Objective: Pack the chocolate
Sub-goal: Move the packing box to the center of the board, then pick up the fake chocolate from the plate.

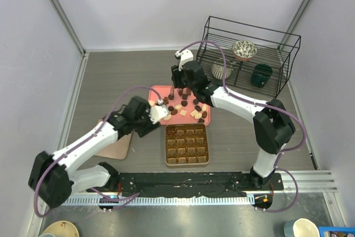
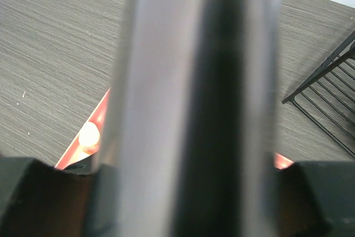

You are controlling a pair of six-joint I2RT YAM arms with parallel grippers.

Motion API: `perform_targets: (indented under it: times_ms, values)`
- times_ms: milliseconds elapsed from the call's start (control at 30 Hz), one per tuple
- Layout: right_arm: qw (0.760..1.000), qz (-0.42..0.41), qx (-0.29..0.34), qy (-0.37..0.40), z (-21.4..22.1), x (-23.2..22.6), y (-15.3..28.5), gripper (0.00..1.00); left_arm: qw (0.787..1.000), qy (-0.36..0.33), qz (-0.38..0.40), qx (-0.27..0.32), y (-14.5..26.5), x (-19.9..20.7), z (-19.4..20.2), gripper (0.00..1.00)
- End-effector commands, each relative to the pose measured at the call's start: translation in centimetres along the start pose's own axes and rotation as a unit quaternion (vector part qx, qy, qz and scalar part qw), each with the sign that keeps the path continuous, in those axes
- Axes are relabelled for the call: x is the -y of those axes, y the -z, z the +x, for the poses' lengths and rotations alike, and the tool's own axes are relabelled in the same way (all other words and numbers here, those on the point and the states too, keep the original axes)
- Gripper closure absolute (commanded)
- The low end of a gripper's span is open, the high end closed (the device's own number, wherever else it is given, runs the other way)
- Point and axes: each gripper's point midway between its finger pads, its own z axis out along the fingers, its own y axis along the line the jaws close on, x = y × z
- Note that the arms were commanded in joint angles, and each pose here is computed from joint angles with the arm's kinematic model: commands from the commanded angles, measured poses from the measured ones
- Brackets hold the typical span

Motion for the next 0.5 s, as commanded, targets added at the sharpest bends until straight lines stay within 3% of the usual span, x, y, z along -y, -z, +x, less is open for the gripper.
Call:
perform_targets:
  times_ms: [0, 67, 100, 200, 467]
  values:
    - [0.999, -0.004, 0.051, -0.004, -3.8, 0.1, 0.7, 0.52, 0.996, 0.077, -0.026, 0.031, 4.9, -3.5, 0.9, 0.39]
    - [0.999, -0.004, 0.049, -0.005, -3.6, 0.1, 0.4, 0.52, 0.994, 0.094, -0.031, 0.041, 5.9, -4.2, 1.6, 0.37]
    - [0.999, -0.007, 0.050, -0.006, -3.8, -0.1, 0.3, 0.52, 0.991, 0.118, -0.052, 0.043, 6.7, -5.4, 2.4, 0.27]
    - [0.999, -0.008, 0.049, -0.009, -3.8, -0.2, -0.2, 0.52, 0.982, 0.167, -0.067, 0.051, 7.5, -7.1, 3.8, 0.19]
    - [0.998, -0.013, 0.050, -0.017, -3.8, -0.6, -1.3, 0.51, 0.961, 0.270, -0.049, 0.041, 6.1, -8.9, 6.4, 0.12]
